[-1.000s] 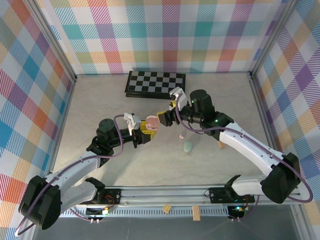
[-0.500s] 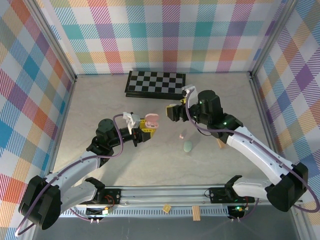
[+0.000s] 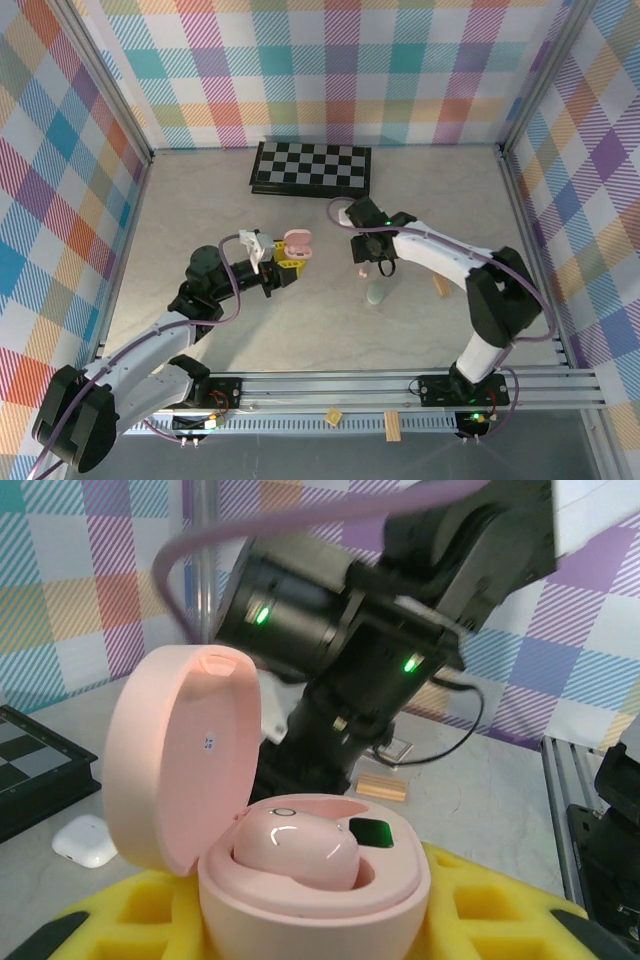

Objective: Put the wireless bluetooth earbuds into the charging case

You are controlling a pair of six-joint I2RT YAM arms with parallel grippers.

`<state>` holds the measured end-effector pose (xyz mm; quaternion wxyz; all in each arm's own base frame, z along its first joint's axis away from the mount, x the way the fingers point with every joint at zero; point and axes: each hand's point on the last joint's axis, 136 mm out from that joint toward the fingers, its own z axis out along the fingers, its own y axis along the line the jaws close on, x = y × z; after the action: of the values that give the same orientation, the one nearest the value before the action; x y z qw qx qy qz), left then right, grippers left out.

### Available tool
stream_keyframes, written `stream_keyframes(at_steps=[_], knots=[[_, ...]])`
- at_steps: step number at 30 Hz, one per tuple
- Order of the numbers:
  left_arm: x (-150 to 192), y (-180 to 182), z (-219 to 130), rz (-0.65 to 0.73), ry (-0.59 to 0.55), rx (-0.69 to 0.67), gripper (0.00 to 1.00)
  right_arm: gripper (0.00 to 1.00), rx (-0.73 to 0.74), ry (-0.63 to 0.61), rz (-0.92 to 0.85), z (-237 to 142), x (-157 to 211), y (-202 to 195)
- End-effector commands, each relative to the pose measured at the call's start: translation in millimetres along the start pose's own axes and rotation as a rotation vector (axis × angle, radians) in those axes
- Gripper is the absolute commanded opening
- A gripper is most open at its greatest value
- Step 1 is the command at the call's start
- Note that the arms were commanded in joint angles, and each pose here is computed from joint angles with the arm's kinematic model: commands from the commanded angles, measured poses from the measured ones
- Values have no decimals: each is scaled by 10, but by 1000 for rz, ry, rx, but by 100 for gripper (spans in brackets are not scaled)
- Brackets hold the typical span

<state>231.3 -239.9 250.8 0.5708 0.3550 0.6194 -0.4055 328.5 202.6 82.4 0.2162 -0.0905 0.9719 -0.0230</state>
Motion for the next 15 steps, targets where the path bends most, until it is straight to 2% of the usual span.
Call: stream_keyframes(at_steps=[1,6,10,15], knots=[[-84,-14,-64,39,-36,-3,33,59,47,39,-25,39,23,56],[-78,-27,-99,39,-39,-8,33,52,103,85,-90,199,108,172],[-116,-54,-119,48,-47,-1,33,47,209,101,-146,322,142,145],[-141,-61,-167,56,-52,-12,33,45,229,124,-160,415,229,187]])
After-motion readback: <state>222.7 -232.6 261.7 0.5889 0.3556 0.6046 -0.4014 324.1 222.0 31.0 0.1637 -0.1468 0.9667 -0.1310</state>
